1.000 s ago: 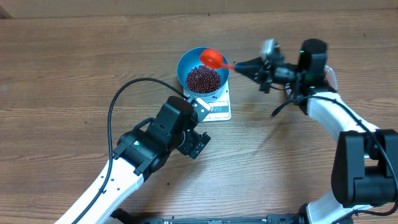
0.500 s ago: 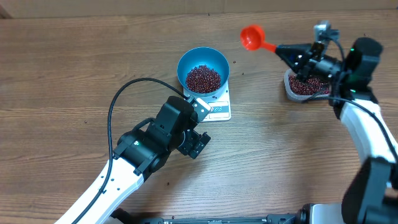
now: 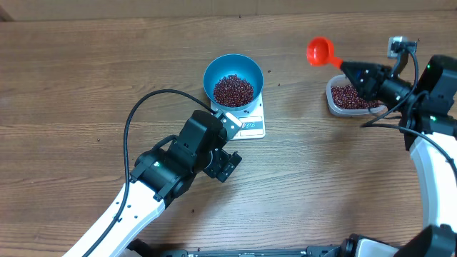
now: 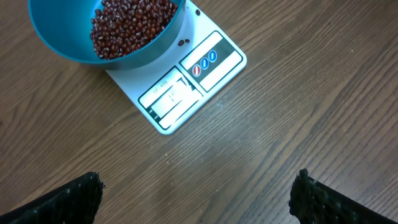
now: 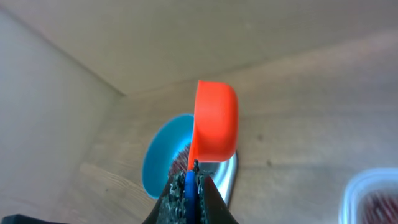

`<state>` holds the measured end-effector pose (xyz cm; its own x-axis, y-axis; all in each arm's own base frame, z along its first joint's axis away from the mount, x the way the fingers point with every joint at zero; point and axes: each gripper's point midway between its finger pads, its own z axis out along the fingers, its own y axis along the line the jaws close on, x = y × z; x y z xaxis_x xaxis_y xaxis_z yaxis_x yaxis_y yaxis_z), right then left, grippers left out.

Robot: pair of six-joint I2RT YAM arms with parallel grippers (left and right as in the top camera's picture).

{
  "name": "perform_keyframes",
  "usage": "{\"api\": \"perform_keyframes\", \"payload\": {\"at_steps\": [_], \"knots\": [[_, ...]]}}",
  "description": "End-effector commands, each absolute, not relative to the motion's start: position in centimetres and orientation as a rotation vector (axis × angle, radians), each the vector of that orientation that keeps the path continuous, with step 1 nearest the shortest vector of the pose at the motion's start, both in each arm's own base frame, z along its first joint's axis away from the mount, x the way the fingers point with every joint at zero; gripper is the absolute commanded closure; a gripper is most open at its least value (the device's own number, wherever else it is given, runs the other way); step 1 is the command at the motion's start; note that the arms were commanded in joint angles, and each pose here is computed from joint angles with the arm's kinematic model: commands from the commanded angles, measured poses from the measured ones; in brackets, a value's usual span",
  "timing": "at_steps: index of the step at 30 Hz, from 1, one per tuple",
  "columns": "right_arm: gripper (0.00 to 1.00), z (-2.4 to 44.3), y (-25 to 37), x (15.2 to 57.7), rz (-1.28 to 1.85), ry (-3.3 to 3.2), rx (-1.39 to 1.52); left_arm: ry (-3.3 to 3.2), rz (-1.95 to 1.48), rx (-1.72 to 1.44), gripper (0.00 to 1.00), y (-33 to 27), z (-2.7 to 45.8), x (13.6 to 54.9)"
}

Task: Scoop item into bowl and weigh 150g on scale
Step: 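Lower the red cup into the tub and scoop beans again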

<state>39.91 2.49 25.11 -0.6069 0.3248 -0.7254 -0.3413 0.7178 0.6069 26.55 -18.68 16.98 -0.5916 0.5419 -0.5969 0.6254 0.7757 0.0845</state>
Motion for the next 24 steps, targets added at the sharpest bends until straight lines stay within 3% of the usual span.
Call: {"api": "perform_keyframes", "payload": {"at_steps": [1, 6, 24], "knots": [[0.97, 27.7, 0.4, 39.8, 0.683, 2.016, -0.007, 2.348, -0.161, 0.877, 0.01, -18.6, 16.7, 26.7], [0.97, 25.6, -3.8, 37.9, 0.313, 2.218, 0.093, 2.348, -0.162, 0.877, 0.01, -18.6, 16.7, 26.7], [0.96, 22.9, -5.7, 36.9, -0.206, 2.363, 0.164, 2.348, -0.161, 0.877, 0.01, -18.6, 16.7, 26.7]]}}
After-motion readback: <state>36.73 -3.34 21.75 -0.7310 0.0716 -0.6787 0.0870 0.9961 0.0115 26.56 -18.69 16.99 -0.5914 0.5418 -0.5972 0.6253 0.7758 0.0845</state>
